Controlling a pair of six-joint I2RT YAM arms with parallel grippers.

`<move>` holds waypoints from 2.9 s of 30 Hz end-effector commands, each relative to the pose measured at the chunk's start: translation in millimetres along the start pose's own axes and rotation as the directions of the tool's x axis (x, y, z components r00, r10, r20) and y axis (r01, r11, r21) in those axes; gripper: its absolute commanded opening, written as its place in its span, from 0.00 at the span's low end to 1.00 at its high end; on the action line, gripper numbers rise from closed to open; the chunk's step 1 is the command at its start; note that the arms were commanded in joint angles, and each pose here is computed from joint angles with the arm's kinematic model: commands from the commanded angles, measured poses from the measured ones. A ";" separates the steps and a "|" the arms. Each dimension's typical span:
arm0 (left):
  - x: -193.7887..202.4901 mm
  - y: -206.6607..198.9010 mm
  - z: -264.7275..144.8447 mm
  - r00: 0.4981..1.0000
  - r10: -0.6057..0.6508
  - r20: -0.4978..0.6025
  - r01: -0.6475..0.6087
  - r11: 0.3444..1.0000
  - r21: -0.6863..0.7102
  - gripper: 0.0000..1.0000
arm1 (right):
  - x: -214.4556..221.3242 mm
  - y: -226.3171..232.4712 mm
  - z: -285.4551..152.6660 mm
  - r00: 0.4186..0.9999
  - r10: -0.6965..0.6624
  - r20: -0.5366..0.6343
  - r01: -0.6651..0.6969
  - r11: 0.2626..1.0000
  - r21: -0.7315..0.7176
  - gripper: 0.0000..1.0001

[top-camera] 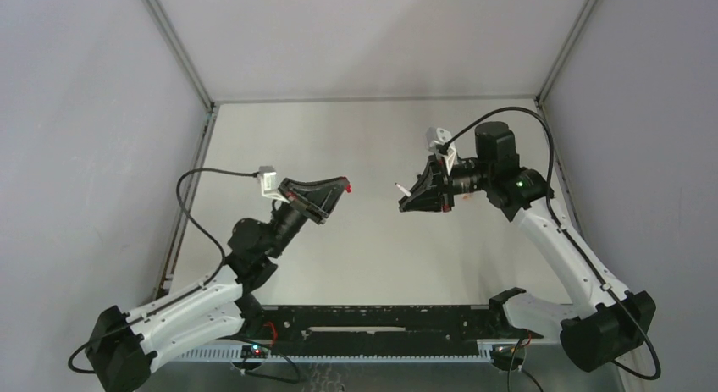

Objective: Insert the pens into the pen caps
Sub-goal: Insert the pen into the pen cap.

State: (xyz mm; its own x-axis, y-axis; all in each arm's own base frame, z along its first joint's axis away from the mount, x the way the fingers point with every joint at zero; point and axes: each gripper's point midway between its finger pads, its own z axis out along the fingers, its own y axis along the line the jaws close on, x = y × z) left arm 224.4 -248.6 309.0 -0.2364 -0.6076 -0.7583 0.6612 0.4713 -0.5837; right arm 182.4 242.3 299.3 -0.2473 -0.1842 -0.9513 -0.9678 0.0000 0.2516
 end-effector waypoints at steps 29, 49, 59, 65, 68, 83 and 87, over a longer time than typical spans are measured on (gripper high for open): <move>-55.7 -122.6 33.4 0.923 -0.133 0.361 -0.005 0.934 0.356 0.00 | -12.7 36.5 11.1 0.995 0.031 0.095 -0.021 0.993 -0.112 0.00; -39.9 -130.9 46.9 0.936 -0.162 0.313 0.033 0.924 0.381 0.00 | -20.8 30.6 11.5 0.990 0.073 0.122 -0.066 0.996 -0.060 0.00; -36.7 -131.9 49.0 0.937 -0.174 0.301 0.048 0.922 0.384 0.00 | -22.3 27.1 10.2 0.988 0.079 0.129 -0.075 0.996 -0.037 0.00; -35.6 -132.0 49.0 0.938 -0.180 0.296 0.054 0.920 0.387 0.00 | -23.1 25.3 9.4 0.988 0.081 0.134 -0.078 0.997 -0.026 0.00; -35.0 -132.5 49.3 0.938 -0.184 0.292 0.059 0.919 0.390 0.00 | -23.8 24.6 8.8 0.987 0.083 0.137 -0.081 0.996 -0.022 0.00; -21.2 -131.5 55.4 0.945 -0.208 0.253 0.097 0.916 0.390 0.00 | -27.0 23.4 6.8 0.985 0.085 0.150 -0.084 0.996 -0.013 0.00; -20.2 -128.9 54.5 0.945 -0.208 0.252 0.101 0.919 0.382 0.01 | -29.4 21.8 3.9 0.983 0.087 0.159 -0.088 0.996 -0.003 0.00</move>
State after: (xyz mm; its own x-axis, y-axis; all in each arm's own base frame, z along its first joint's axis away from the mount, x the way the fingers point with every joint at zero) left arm 189.0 -331.8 396.6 -0.1719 -0.8104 -0.5600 0.8431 0.1730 -0.5091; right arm 165.2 254.5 321.1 -0.3641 -0.0595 -0.9294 -0.9310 -0.0035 0.3650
